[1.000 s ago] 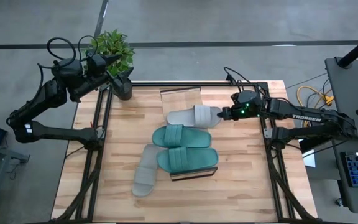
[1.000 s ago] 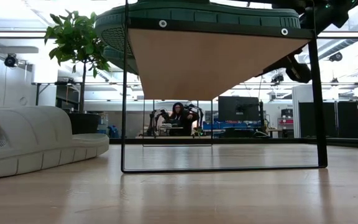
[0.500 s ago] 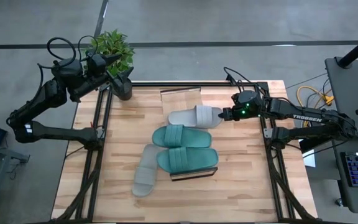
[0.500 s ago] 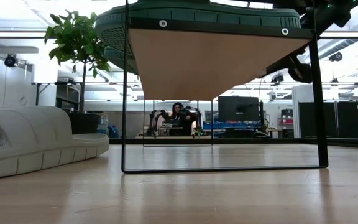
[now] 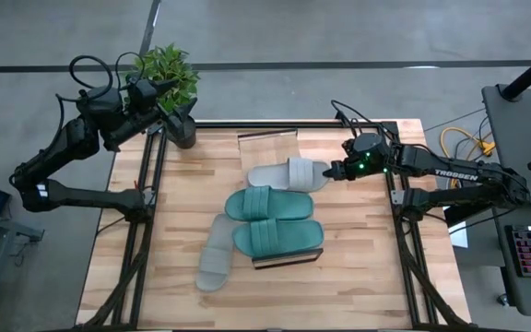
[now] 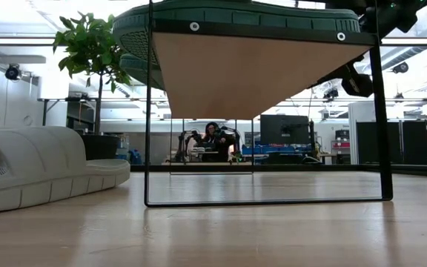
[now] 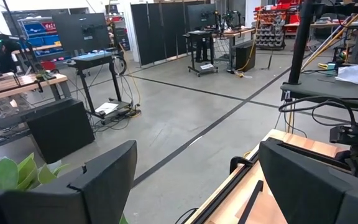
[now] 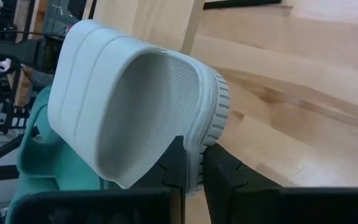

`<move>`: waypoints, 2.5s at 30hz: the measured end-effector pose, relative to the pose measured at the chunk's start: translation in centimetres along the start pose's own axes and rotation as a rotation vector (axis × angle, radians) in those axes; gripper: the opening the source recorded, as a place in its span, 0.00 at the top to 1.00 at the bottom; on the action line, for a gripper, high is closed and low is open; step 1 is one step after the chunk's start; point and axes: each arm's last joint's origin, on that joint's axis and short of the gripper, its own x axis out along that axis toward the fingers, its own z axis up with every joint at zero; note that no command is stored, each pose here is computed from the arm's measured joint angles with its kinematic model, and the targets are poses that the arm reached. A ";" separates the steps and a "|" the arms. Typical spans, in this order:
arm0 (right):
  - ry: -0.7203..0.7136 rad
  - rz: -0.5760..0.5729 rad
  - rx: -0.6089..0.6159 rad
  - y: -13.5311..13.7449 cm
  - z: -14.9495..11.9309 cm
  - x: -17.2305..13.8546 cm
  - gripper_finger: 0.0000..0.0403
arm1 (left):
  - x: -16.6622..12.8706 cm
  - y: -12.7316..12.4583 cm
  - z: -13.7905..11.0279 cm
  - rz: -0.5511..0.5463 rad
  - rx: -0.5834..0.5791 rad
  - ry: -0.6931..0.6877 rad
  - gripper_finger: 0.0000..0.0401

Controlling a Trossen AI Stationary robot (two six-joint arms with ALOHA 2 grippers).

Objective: Pick and place slides into the shelf
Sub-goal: Put the left gray slipper on the shelf, then put the gray slipper on the shelf

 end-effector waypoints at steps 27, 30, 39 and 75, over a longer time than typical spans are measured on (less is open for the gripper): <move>0.072 0.015 -0.050 -0.1 -0.3 0.0 0.56 | 0.0 0.0 0.2 0.001 -0.008 -0.018 0.20; 0.075 0.020 -0.056 -0.1 -0.4 0.0 0.54 | 0.0 0.0 0.2 0.000 -0.008 -0.018 0.20; 0.082 0.012 -0.122 -0.2 -0.5 -0.5 0.53 | 0.0 0.0 0.2 0.001 -0.009 -0.020 0.20; -0.379 0.298 -0.320 1.3 -0.8 -9.2 0.59 | 0.5 -3.1 -5.2 -0.752 -0.235 0.660 0.20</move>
